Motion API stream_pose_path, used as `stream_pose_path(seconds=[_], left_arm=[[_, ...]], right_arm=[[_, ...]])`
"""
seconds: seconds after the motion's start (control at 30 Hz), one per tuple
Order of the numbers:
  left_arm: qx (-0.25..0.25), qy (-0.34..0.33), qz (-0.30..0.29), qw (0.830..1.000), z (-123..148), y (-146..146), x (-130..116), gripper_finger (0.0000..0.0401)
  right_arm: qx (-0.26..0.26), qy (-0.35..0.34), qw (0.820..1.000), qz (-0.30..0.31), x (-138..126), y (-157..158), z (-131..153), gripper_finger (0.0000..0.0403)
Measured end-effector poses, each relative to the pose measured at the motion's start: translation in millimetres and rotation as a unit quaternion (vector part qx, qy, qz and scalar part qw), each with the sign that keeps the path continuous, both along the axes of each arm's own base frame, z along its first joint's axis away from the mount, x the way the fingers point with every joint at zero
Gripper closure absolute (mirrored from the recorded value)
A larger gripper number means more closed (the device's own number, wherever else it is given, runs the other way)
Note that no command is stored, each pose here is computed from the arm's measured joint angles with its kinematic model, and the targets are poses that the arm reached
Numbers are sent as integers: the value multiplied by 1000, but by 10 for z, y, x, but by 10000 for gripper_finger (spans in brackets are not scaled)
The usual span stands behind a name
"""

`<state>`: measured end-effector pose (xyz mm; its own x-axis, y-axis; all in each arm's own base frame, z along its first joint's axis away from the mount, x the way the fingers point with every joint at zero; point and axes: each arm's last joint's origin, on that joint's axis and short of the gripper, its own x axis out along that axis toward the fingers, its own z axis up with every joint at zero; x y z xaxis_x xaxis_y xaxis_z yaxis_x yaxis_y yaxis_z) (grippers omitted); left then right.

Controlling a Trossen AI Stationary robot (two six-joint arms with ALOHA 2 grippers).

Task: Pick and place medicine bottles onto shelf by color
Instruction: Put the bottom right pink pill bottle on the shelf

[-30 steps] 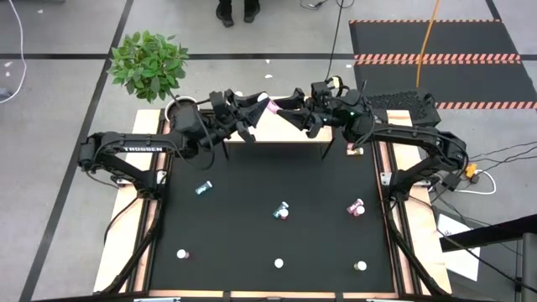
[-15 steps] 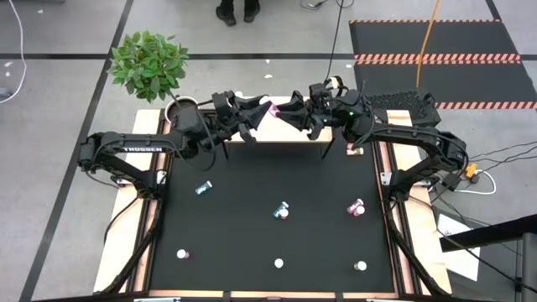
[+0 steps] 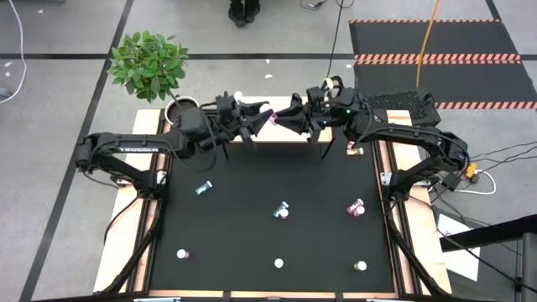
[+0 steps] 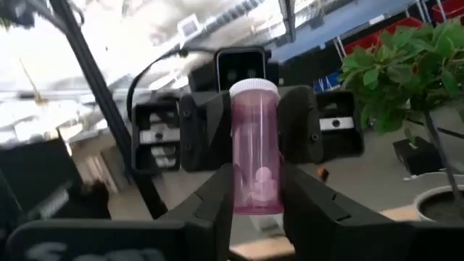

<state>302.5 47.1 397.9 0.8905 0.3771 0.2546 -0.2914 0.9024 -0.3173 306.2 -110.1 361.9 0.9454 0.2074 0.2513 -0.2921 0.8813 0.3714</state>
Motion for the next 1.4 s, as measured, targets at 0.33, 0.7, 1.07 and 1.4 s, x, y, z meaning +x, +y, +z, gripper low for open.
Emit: stream_pose_path(seconds=[0.33, 0.7, 1.07, 1.4], left_arm=[[-55, 80, -75, 992, 167, 23, -321, 112], [-34, 257, -140, 956, 376, 56, -66, 121], [18, 277, -133, 952, 581, 53, -108, 172], [18, 275, -135, 952, 583, 73, -110, 221]], right_arm=[[-77, 43, 996, 0, -79, 27, -31, 305], [-104, 45, 994, 8, -77, 33, -49, 305], [-106, 43, 993, 8, -75, 39, -45, 305], [-105, 41, 994, 7, -75, 38, -41, 305]])
